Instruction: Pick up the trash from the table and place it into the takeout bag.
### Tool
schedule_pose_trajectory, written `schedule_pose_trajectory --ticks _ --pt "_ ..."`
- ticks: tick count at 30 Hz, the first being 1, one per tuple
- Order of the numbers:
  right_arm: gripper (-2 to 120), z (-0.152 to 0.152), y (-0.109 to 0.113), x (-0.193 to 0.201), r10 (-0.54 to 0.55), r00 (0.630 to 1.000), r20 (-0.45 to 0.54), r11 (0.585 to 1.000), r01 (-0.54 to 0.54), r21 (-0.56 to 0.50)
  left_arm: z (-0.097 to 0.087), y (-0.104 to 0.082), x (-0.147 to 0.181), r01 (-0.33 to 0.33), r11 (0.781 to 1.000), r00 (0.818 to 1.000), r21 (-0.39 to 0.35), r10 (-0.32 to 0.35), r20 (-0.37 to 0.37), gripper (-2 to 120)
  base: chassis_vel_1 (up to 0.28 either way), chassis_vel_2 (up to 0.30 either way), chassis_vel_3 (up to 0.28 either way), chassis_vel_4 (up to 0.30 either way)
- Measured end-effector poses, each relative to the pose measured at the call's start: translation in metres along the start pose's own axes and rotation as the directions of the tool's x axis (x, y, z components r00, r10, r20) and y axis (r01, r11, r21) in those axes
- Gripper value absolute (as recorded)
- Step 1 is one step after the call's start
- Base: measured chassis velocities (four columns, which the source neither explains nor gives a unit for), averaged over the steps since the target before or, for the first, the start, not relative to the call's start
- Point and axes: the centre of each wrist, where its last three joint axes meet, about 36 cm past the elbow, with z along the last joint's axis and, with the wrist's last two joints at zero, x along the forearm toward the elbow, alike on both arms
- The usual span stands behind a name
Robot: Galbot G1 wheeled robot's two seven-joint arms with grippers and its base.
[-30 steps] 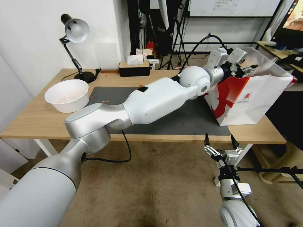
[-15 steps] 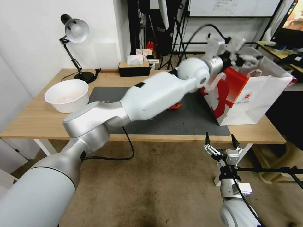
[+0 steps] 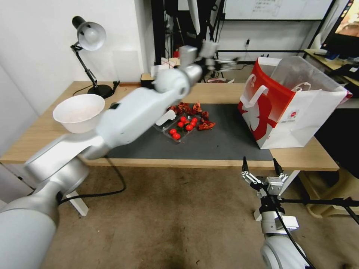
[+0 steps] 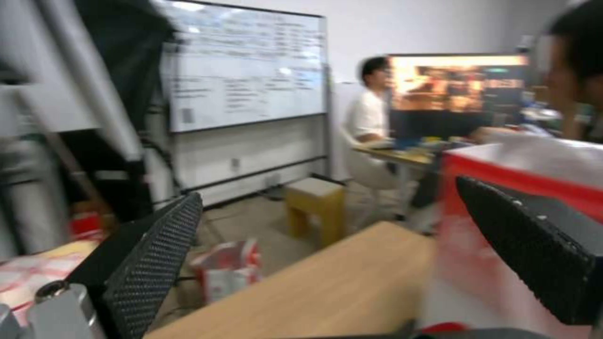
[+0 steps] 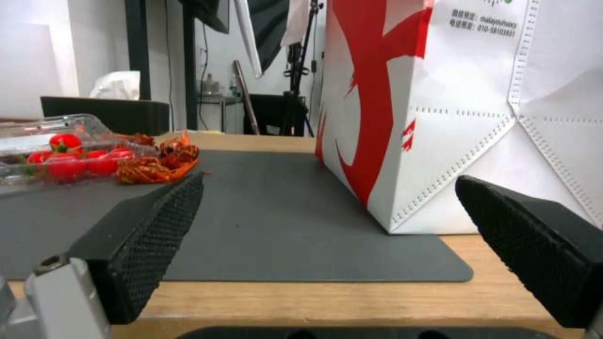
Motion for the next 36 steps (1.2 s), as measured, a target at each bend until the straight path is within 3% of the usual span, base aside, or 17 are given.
schedule_pose_trajectory --ticks 1,2,7,16,19,27,36 --pt "100 0.000 0.000 0.000 -0.004 1.000 -0.001 1.000 0.004 0.001 0.002 0.025 0.021 0.056 0.998 0.998 -0.007 -0.056 0.016 100 0.000 0.000 0.000 0.000" --pt "100 0.000 0.000 0.000 -0.006 1.000 -0.002 1.000 0.006 0.001 0.004 0.035 0.032 0.076 0.997 0.997 -0.011 -0.076 0.019 100 0.000 0.000 0.000 0.000" --pt "100 0.000 0.001 -0.002 -0.011 1.000 -0.003 1.000 0.011 0.002 0.011 0.057 0.066 0.120 0.993 0.992 -0.016 -0.120 0.026 100 0.000 0.000 0.000 0.000" --pt "100 0.000 0.002 -0.003 -0.015 1.000 -0.004 1.000 0.015 0.002 0.027 0.068 0.109 0.156 0.988 0.987 -0.006 -0.156 0.025 100 0.000 0.000 0.000 0.000" --pt "100 0.000 0.002 -0.003 -0.015 1.000 -0.006 1.000 0.015 0.003 0.041 0.076 0.140 0.194 0.981 0.981 -0.005 -0.193 0.022 100 0.000 0.000 0.000 0.000" --pt "100 0.001 0.005 -0.003 -0.023 1.000 -0.008 1.000 0.023 -0.002 0.056 0.089 0.201 0.277 0.961 0.961 -0.024 -0.276 0.032 100 0.000 0.000 0.000 0.000" --pt "100 0.004 0.007 -0.004 -0.031 0.999 -0.013 1.000 0.031 -0.003 0.087 0.079 0.257 0.339 0.940 0.940 -0.038 -0.337 0.055 100 0.000 0.000 0.000 0.000"
